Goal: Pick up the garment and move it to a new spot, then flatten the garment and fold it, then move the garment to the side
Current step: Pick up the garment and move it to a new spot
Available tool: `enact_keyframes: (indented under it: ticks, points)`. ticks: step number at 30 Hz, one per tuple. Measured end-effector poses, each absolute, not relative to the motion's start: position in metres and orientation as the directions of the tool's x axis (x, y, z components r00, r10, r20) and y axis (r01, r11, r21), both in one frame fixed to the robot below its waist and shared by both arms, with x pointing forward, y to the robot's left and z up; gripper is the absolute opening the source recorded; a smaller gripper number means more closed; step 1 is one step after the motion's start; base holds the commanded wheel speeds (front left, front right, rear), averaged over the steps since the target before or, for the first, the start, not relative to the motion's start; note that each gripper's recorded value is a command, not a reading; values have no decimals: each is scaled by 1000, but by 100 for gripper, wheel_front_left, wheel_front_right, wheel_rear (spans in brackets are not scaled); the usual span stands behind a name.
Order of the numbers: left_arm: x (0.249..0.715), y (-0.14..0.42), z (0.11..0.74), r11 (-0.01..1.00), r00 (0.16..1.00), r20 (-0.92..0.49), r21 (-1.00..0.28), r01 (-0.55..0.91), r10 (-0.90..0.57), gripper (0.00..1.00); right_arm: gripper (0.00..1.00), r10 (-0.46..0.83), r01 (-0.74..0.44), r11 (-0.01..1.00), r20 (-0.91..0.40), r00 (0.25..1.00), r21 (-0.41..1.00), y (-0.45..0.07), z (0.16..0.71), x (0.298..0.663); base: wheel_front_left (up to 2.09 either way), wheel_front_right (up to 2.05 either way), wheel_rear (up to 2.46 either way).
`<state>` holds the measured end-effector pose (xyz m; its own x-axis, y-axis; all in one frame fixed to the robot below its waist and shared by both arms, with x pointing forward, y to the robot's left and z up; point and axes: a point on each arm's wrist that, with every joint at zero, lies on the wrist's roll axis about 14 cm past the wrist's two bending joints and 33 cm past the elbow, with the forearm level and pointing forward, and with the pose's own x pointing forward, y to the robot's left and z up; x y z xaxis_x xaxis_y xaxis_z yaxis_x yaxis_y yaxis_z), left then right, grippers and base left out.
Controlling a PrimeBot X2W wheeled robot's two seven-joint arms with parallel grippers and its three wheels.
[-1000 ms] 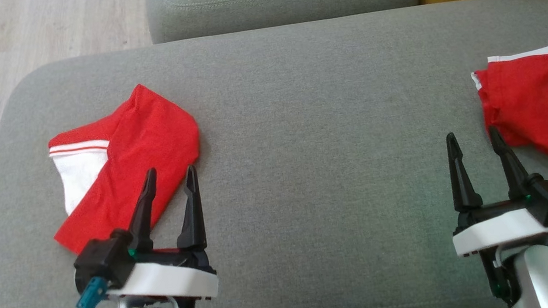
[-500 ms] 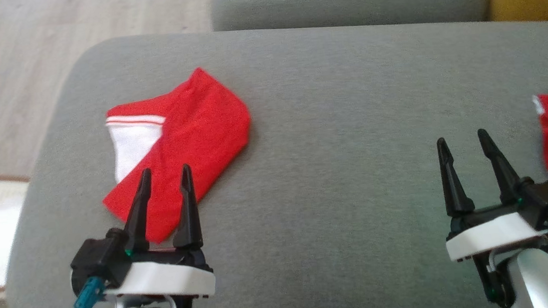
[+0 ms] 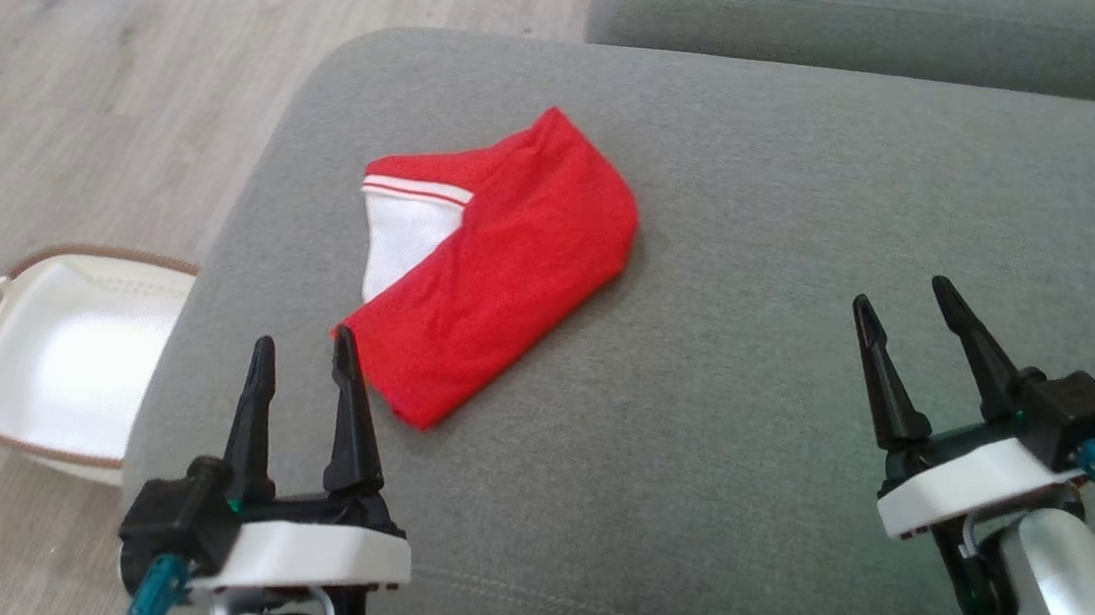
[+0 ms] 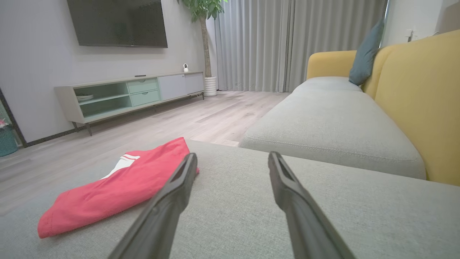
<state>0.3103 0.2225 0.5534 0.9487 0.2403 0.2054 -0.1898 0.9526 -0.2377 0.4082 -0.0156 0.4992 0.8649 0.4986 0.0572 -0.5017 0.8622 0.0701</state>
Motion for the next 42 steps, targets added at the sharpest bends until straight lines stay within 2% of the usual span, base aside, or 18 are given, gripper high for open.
enact_keyframes:
  ticks: [6,14,18,22,28,34,42]
  points:
    - [301,238,554,942,935,207,-235,-239,289,100,100,533,-535,841,52,845,75,-1,497,407,0,0,0]
    - [306,249,548,938,932,186,-214,-272,313,100,100,523,-523,847,28,852,96,-5,486,411,0,0,0]
    - [319,252,536,952,947,151,-166,-257,282,100,100,492,-491,866,11,871,93,-17,478,419,0,0,0]
    - [354,255,518,975,974,93,-99,-197,207,100,100,438,-439,896,20,899,70,-35,480,439,0,0,0]
    - [409,249,487,997,995,-67,-26,-71,70,100,100,382,-383,923,29,924,36,-54,483,464,0,0,0]
    - [455,239,461,1000,973,-229,6,11,-9,100,100,338,-338,941,15,941,19,-70,477,477,0,0,0]
    - [488,206,396,989,849,-508,-54,135,-144,100,100,282,-282,959,-3,959,7,-93,465,492,0,0,0]
